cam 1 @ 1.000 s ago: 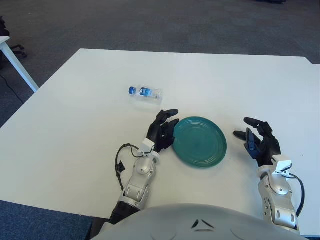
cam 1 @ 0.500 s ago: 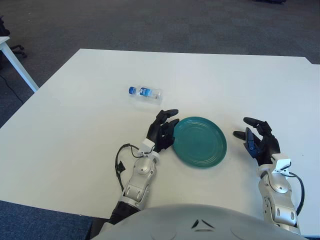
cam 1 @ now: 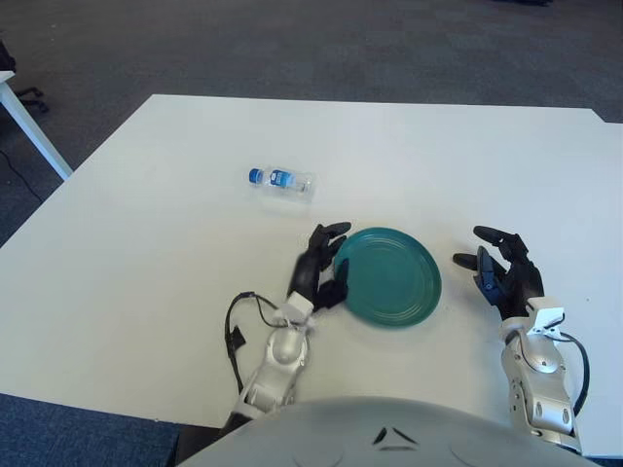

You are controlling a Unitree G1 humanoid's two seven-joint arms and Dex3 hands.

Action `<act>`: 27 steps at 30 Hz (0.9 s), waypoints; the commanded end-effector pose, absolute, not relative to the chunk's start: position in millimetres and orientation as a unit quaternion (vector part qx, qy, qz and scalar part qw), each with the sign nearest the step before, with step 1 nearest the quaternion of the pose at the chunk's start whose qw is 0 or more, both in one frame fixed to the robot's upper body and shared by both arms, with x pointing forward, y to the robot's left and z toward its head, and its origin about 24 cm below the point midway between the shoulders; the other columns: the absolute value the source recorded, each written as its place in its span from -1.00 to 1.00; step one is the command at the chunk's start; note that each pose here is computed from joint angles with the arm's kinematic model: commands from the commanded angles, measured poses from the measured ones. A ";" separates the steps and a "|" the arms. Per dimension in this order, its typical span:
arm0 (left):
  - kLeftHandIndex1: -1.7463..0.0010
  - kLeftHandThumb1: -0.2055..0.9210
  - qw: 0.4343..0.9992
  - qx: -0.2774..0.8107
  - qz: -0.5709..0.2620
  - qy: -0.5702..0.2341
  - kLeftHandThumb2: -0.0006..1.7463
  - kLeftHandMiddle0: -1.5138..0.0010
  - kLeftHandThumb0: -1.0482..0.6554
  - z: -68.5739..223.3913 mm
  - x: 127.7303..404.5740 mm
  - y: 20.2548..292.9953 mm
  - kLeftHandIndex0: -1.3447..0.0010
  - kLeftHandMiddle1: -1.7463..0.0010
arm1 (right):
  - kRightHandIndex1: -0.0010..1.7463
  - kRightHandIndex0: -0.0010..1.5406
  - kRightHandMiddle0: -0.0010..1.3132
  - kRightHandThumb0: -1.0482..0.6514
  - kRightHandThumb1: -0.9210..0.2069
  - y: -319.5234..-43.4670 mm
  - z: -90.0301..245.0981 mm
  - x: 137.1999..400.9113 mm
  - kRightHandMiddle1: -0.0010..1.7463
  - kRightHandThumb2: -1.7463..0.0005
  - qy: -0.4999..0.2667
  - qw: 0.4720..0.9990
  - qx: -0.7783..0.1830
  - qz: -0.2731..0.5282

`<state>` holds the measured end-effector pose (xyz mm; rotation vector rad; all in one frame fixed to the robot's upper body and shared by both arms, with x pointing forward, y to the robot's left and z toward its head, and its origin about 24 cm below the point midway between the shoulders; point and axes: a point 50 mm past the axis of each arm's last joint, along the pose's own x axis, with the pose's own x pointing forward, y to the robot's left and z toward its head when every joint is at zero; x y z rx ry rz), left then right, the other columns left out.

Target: Put the bottle into the plate.

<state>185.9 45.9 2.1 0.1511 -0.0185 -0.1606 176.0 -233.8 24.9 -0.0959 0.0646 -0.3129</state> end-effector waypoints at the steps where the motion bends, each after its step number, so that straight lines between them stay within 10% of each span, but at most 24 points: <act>1: 0.18 1.00 0.970 0.211 -0.055 -0.110 -0.18 0.37 -0.70 5.6 185.2 46.7 0.86 0.94 | -0.10 -0.20 -0.70 -0.35 -1.00 -236.3 17.8 177.8 0.20 0.35 0.048 0.985 -0.054 -0.155; 15: 0.75 1.00 0.855 0.420 -0.019 -0.302 0.08 0.81 -0.99 22.7 190.7 45.7 1.00 0.99 | -0.10 -0.19 -0.72 -0.34 -1.00 -236.8 10.0 181.2 0.16 0.36 0.060 0.985 -0.047 -0.157; 27: 0.94 1.00 0.831 0.467 -0.024 -0.301 0.20 0.95 -0.79 23.0 194.5 40.7 0.97 1.00 | -0.10 -0.19 -0.74 -0.35 -1.00 -237.5 3.4 185.4 0.16 0.36 0.067 0.984 -0.043 -0.159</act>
